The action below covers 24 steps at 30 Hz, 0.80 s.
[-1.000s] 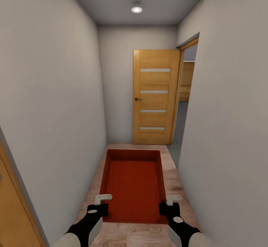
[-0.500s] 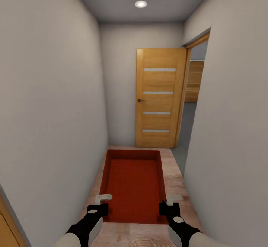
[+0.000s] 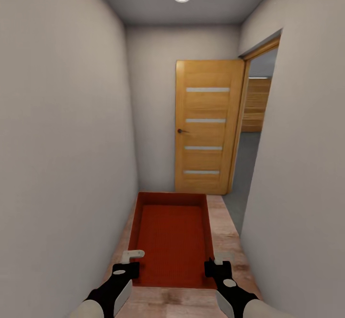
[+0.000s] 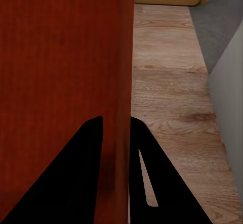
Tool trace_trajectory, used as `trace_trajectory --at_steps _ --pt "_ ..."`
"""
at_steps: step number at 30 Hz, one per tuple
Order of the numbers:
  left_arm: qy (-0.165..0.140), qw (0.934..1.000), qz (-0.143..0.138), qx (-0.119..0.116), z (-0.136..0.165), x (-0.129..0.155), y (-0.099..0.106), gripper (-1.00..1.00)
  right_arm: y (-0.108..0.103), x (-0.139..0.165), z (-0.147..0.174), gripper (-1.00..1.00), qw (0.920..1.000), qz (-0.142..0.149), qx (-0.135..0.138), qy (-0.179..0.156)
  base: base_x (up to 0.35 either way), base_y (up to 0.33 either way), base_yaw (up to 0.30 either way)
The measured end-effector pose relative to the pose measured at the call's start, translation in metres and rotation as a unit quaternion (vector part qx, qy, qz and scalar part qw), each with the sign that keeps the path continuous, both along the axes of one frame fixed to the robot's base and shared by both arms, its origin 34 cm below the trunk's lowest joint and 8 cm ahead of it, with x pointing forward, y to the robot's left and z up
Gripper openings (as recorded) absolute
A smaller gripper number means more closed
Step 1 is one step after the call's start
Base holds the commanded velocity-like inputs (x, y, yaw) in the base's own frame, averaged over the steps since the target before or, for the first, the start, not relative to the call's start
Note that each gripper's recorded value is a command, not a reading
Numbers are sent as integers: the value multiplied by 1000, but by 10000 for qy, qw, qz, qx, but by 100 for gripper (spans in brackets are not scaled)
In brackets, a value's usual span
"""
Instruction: Move the two storage containers from the living room to the garage. In the garage, place one container on the floor and stack the other container on top of it (either order is fine).
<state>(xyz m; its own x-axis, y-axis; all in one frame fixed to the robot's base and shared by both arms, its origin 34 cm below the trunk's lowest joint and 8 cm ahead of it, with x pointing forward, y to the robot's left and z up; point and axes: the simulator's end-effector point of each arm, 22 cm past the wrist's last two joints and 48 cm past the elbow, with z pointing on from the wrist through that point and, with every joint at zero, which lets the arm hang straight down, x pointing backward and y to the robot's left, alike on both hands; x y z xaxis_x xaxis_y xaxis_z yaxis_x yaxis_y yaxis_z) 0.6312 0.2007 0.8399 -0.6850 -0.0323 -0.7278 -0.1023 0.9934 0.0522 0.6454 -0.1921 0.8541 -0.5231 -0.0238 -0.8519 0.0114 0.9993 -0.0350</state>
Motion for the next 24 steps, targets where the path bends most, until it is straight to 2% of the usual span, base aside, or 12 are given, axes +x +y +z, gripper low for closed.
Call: trace_trajectory --at_steps 24 --pt "-1 10000 -3 -7 0 0 0 -100 0 0 0 -100 10000 5 -2 0 319 0 0"
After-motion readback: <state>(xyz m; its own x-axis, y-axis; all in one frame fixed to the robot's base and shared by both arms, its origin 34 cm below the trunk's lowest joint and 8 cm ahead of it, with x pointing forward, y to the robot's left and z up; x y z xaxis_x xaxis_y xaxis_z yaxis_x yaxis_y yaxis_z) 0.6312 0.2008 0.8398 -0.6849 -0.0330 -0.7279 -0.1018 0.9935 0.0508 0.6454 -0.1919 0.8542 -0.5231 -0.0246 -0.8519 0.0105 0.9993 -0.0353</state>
